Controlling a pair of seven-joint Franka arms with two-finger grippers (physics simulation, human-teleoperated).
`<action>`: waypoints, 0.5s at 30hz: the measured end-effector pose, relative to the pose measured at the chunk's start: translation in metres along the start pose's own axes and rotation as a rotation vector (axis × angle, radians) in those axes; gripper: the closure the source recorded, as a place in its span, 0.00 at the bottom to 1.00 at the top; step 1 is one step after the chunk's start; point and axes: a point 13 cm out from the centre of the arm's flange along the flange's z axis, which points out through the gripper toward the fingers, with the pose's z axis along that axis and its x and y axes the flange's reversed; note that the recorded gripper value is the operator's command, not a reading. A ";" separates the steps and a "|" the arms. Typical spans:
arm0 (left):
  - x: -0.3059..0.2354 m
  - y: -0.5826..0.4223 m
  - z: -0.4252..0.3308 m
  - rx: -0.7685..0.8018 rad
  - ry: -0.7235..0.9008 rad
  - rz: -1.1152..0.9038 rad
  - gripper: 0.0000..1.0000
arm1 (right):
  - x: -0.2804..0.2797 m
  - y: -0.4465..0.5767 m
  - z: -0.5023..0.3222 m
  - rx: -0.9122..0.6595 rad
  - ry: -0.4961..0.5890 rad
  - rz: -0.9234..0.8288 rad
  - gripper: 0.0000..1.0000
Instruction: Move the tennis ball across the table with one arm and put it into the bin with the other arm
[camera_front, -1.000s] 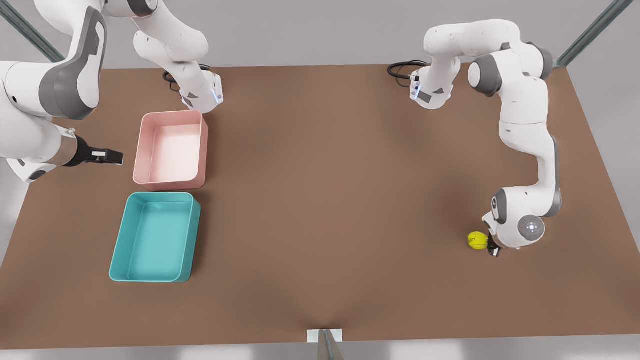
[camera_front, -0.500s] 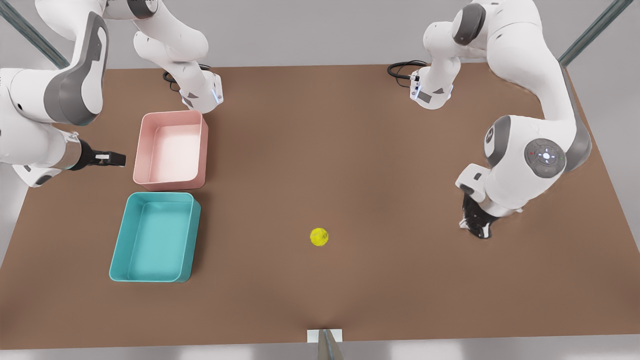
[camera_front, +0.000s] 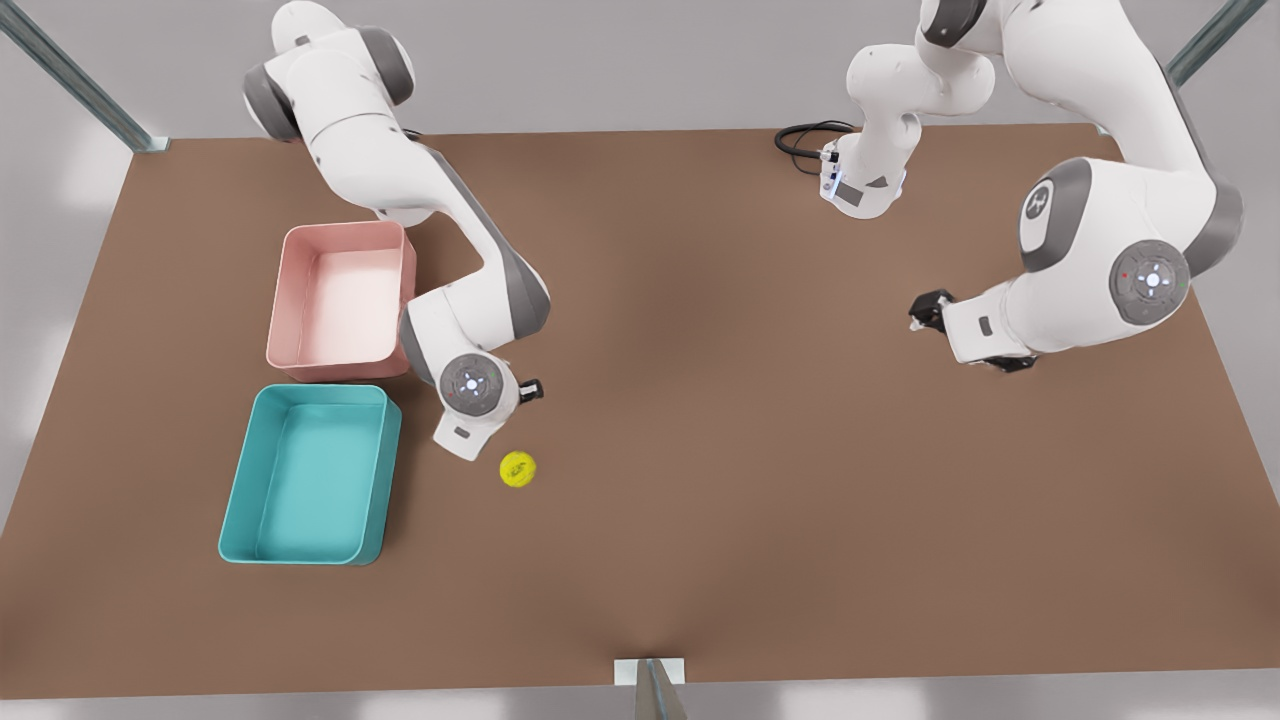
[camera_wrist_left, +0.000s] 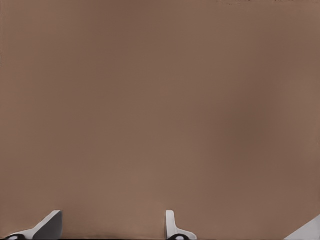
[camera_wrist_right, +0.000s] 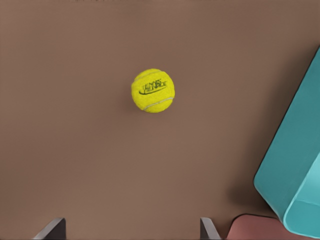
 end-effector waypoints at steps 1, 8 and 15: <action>0.000 -0.001 0.000 0.002 0.003 -0.038 0.00 | -0.010 -0.005 0.010 -0.002 -0.026 0.037 0.00; 0.002 -0.003 0.004 0.011 0.020 -0.259 0.00 | -0.084 -0.056 0.055 -0.042 -0.181 0.248 0.00; -0.001 -0.001 0.011 0.012 0.033 -0.412 0.00 | -0.111 -0.013 0.091 -0.085 -0.246 0.291 0.00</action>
